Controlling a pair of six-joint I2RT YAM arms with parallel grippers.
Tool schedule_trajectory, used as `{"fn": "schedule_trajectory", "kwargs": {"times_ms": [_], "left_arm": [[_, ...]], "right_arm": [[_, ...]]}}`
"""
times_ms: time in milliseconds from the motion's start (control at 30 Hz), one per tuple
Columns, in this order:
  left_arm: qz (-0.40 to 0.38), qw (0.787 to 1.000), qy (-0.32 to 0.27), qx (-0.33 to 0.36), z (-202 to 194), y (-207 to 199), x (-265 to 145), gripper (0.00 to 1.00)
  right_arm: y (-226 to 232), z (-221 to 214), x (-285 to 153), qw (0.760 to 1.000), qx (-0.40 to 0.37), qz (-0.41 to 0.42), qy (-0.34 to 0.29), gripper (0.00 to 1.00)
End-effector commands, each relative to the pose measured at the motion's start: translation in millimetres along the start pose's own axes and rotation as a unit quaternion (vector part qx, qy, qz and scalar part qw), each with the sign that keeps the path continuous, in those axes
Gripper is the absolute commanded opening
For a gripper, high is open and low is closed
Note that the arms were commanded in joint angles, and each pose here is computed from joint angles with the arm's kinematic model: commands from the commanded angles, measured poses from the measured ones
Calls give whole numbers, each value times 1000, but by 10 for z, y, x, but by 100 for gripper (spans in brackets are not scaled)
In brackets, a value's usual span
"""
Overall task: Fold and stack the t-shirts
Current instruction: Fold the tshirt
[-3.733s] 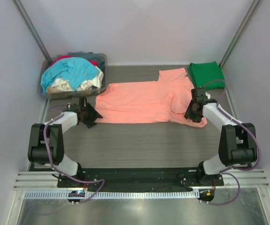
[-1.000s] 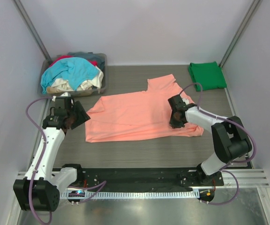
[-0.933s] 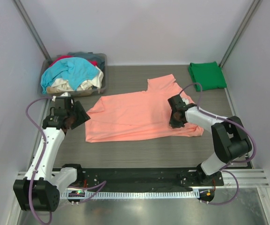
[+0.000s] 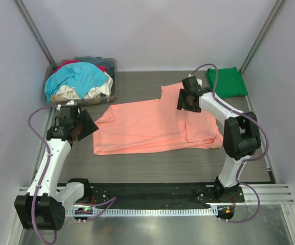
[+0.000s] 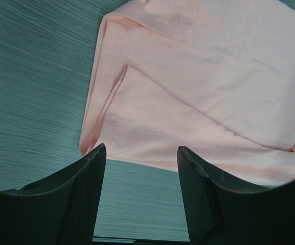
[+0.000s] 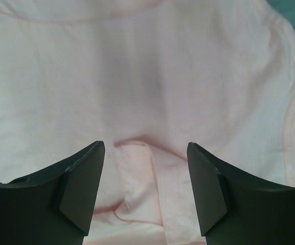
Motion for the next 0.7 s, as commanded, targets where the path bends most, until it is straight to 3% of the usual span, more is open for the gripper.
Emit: {"fn": "schedule_trajectory", "kwargs": {"times_ms": [0, 200, 467, 500, 667], "left_arm": [[-4, 1000, -17, -3, 129, -51, 1, 59], [12, 999, 2, 41, 163, -13, 26, 59], [4, 999, 15, 36, 101, -37, 122, 59], [2, 999, 19, 35, 101, -42, 143, 59], [6, 999, 28, 35, 91, -34, 193, 58]], "right_arm": [[148, 576, -20, 998, 2, 15, -65, 72], [140, 1352, 361, 993, 36, 13, -112, 73], [244, 2045, 1095, 985, 57, 44, -160, 73], [233, 1983, 1323, 986, 59, 43, -148, 73], [271, 2057, 1621, 982, 77, 71, -160, 73]]}}
Point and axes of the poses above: each gripper's point midway between its finger pads, its own x axis out along the fingers, its own y axis along the line the jaws close on, z = x × y, the point moved 6 cm from there along -x, back along the fingers, and after that the axes turned 6 degrees about x, right-handed, at the moved point
